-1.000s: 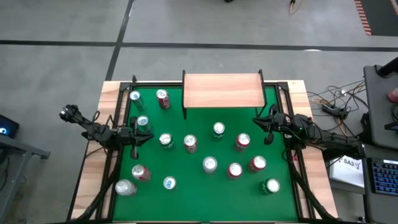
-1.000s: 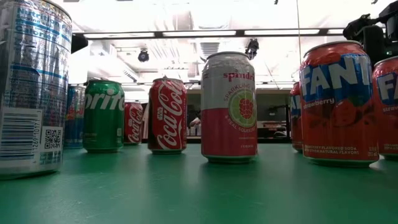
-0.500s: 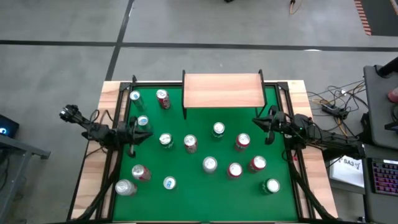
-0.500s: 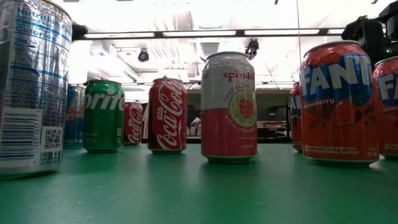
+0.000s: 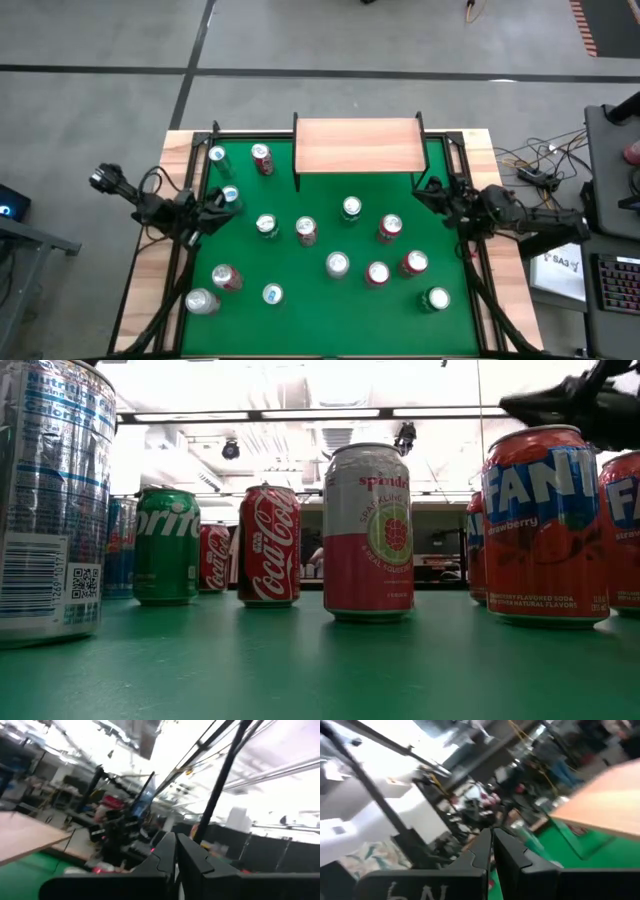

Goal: Place canned beverage on shelf
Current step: Put the middle green soda can on the shelf

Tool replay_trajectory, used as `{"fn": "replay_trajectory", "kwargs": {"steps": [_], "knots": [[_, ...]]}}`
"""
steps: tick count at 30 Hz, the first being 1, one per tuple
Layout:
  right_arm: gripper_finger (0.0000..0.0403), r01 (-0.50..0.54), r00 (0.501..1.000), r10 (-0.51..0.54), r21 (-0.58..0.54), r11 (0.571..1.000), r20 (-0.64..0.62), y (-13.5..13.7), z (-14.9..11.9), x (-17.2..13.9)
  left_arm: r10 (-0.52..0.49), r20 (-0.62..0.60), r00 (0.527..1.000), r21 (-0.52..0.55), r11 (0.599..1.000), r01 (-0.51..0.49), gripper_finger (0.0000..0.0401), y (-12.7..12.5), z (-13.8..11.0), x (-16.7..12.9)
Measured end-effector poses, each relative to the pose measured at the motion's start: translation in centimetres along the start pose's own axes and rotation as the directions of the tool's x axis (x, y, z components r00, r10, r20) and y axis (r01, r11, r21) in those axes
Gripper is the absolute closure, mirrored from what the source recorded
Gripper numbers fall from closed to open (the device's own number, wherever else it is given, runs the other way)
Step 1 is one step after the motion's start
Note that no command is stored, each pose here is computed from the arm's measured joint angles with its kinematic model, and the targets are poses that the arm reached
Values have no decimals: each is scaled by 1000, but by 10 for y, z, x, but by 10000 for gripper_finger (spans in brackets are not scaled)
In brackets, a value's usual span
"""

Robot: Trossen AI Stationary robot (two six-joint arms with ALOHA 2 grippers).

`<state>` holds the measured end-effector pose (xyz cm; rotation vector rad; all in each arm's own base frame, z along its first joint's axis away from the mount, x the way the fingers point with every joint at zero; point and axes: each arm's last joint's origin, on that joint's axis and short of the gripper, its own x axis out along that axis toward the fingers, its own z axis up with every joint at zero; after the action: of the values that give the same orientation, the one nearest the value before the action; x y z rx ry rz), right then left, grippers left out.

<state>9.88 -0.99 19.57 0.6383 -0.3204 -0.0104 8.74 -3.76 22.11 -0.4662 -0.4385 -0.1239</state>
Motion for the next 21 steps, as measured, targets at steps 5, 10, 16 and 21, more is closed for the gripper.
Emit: {"fn": "replay_trajectory", "kwargs": {"steps": [5, 10, 16, 21], "knots": [[390, 61, 998, -62, -34, 998, -28, 2, -3, 7, -9, 6, 1000, 38, 999, 8, 401, -4, -5, 9], [390, 88, 993, -93, -71, 994, -70, 9, 4, 20, 2, -39, 999, 19, 1000, -1, 401, -12, -5, 24], [390, 136, 974, -161, -157, 978, -160, 16, 10, 47, 31, -140, 990, 75, 997, -20, 401, -30, -1, 58], [390, 193, 931, -247, -210, 958, -270, 27, 23, 64, 123, -372, 920, 171, 983, -62, 401, -47, 5, 89]]}}
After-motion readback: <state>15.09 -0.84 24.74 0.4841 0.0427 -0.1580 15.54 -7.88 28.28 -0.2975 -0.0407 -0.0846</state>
